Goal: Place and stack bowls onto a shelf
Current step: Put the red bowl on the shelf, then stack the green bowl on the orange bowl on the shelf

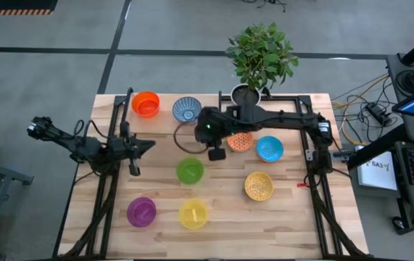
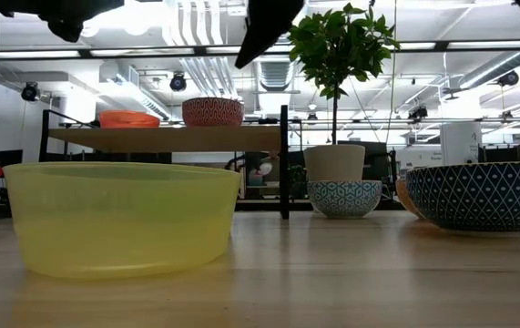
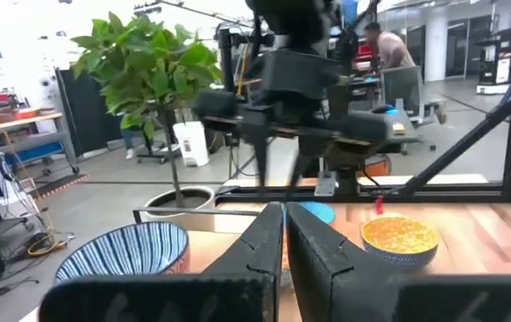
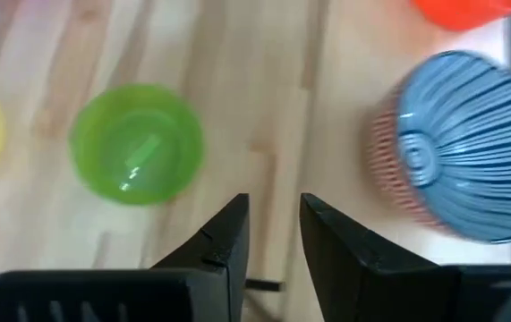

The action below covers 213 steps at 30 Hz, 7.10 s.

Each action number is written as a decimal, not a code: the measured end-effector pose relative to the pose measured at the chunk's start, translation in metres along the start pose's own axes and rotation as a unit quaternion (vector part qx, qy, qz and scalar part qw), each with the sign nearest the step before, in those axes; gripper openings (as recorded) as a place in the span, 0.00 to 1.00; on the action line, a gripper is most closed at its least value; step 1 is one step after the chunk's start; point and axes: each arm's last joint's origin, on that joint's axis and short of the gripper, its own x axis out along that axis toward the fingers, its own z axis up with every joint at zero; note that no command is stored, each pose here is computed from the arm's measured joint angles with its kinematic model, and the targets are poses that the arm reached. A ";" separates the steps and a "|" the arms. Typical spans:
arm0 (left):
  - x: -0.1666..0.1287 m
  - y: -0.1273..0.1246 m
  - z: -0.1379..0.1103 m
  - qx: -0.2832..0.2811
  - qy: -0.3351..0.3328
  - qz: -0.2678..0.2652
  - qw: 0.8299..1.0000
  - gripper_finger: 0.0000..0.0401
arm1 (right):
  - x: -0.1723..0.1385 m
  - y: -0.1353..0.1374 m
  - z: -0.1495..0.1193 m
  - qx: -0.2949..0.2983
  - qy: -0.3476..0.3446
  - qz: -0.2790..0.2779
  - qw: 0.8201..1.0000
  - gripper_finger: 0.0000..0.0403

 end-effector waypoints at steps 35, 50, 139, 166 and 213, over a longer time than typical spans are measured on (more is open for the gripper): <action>0.098 0.027 -0.038 -0.033 0.248 0.169 0.953 0.00 | -0.044 0.097 -0.141 -0.010 -0.286 -0.010 0.958 0.08; 0.145 0.039 -0.034 0.013 0.304 0.213 0.929 0.00 | -0.048 0.097 -0.143 -0.013 -0.288 -0.011 0.958 0.08; 0.081 0.009 0.078 0.098 0.489 0.106 0.860 0.00 | -0.047 0.098 -0.145 -0.015 -0.275 -0.008 0.961 0.08; 0.092 0.120 0.049 0.008 0.526 0.199 0.827 0.00 | -0.047 0.098 -0.145 -0.019 -0.275 -0.010 0.961 0.08; 0.105 0.127 0.044 0.020 0.522 0.226 0.822 0.23 | -0.045 0.098 -0.145 -0.019 -0.273 -0.009 0.962 0.08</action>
